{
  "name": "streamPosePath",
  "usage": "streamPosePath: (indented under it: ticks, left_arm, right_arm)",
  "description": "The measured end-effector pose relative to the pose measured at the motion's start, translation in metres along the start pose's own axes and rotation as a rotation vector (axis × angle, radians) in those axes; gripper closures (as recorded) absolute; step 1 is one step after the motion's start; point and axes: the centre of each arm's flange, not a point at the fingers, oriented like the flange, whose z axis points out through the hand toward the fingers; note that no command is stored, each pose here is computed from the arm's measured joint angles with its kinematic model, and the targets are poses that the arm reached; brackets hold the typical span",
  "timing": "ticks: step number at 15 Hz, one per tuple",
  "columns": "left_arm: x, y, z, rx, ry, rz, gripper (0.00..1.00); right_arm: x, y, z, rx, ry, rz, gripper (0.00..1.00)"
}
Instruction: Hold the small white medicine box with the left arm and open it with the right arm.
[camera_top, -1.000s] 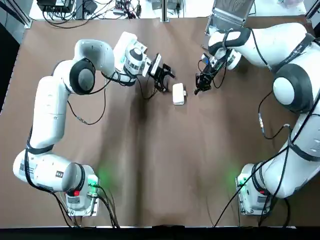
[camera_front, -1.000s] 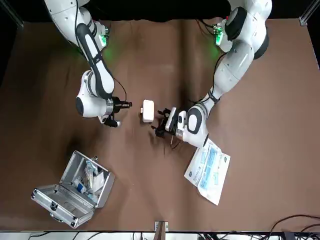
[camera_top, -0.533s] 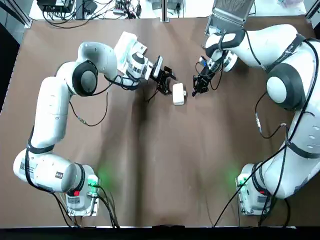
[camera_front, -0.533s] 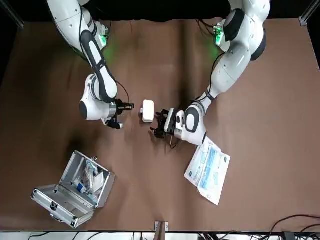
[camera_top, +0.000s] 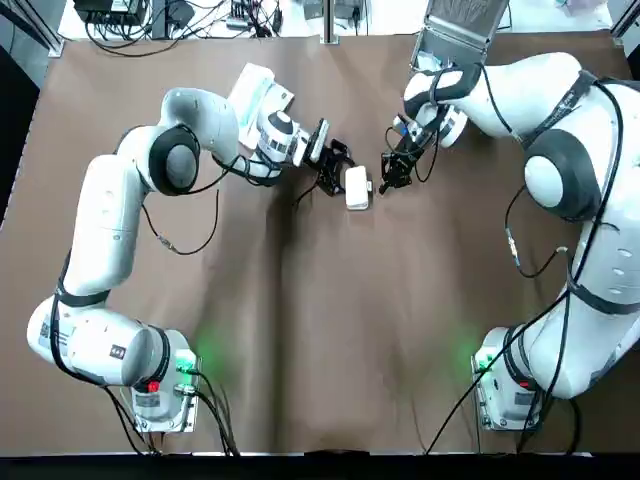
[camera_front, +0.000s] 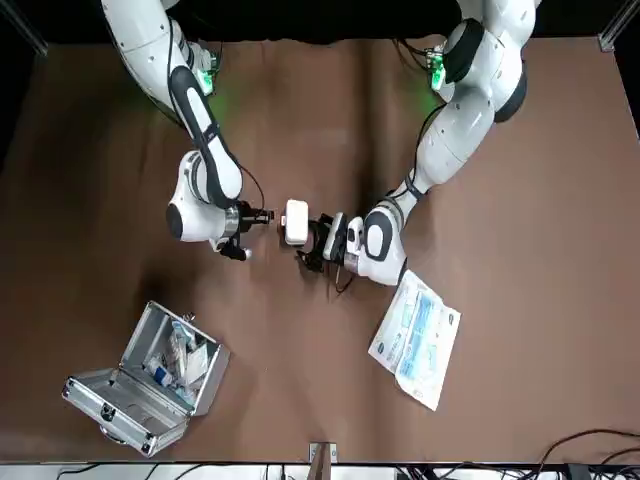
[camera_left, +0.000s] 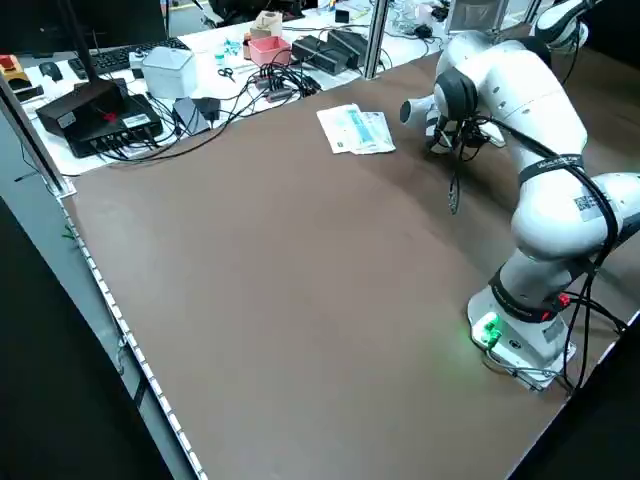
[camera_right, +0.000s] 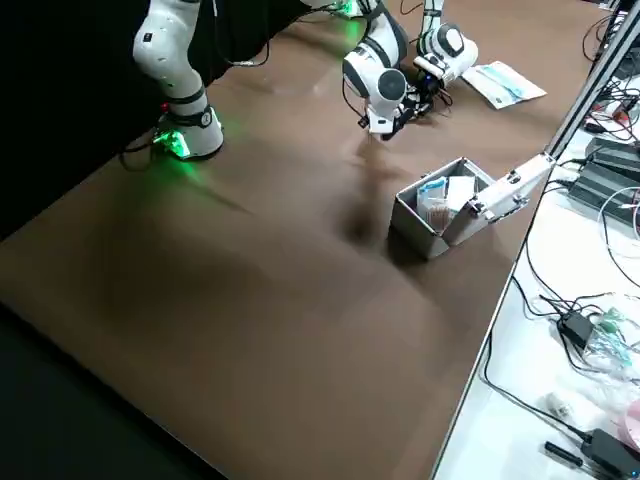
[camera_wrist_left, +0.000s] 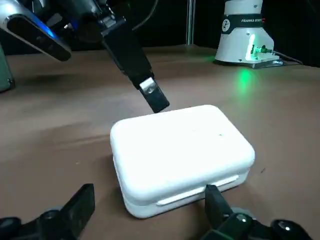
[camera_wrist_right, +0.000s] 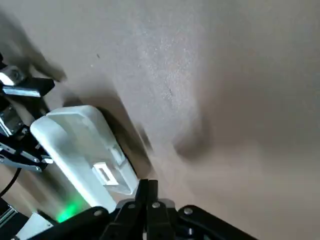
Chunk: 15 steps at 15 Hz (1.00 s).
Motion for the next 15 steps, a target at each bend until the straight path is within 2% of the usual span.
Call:
streamPosePath:
  ticks: [6, 7, 12, 15]
  left_arm:
    - [-0.003, 0.002, 0.003, -0.005, 0.002, -0.001, 0.04]
    - [-0.003, 0.003, 0.003, -0.009, 0.005, -0.001, 0.08]
    - [-0.004, -0.002, -0.005, -0.004, 0.005, 0.018, 0.5]
    - [-0.003, -0.003, -0.006, -0.001, 0.003, 0.02, 0.53]
  right_arm:
    - [0.005, -0.002, 0.008, 0.001, 0.001, 0.004, 0.99]
    - [0.005, -0.003, 0.009, 0.004, 0.002, 0.004, 0.99]
    - [0.006, -0.01, 0.02, 0.008, -0.002, 0.003, 0.99]
    - [0.005, -0.012, 0.023, 0.011, -0.004, 0.003, 0.99]
